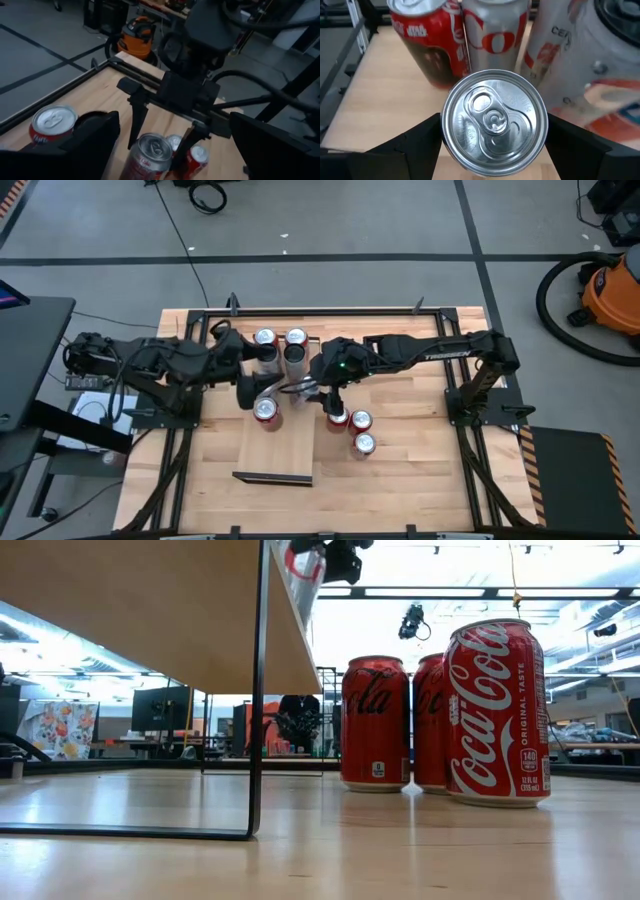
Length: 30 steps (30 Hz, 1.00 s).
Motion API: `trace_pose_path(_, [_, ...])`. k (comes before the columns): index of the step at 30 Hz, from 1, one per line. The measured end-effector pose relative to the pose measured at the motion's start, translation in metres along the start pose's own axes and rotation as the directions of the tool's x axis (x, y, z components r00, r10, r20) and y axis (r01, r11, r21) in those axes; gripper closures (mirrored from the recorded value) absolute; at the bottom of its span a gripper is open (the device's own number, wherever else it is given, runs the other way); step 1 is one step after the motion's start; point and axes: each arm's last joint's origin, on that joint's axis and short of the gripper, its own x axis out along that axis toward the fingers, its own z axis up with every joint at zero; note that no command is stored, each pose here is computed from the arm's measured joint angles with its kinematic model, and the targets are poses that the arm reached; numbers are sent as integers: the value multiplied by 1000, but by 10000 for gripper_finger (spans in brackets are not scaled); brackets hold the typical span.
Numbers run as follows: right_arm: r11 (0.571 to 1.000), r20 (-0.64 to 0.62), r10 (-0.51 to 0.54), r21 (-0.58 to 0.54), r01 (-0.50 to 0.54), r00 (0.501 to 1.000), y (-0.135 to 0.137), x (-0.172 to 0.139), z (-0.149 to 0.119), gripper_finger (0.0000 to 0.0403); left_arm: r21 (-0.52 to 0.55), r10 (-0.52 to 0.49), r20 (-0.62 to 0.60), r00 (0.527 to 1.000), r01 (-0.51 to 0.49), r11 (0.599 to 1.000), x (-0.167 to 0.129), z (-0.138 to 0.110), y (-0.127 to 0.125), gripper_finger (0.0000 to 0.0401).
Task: Place canned beverage on shelf
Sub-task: Put the red and silver soda can aligned with the other red and silver soda can on the shelf, then adjust the top left red and black soda can
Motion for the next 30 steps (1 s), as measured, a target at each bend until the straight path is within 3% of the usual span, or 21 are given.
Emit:
trace_pose_path(13, [1000, 39, -8, 0, 8, 999, 0, 10, 3, 47, -16, 6, -29, 1000, -6, 1000, 0, -3, 1, 12])
trace_pose_path(23, [999, 32, -36, 3, 36, 999, 0, 9, 2, 57, -8, -10, -58, 998, 10, 1000, -1, -5, 1, 12])
trace_pose_path(30, [999, -59, -33, 27, 34, 998, 8, 3, -5, 57, -11, 14, -128, 992, -16, 1000, -2, -12, 5, 12])
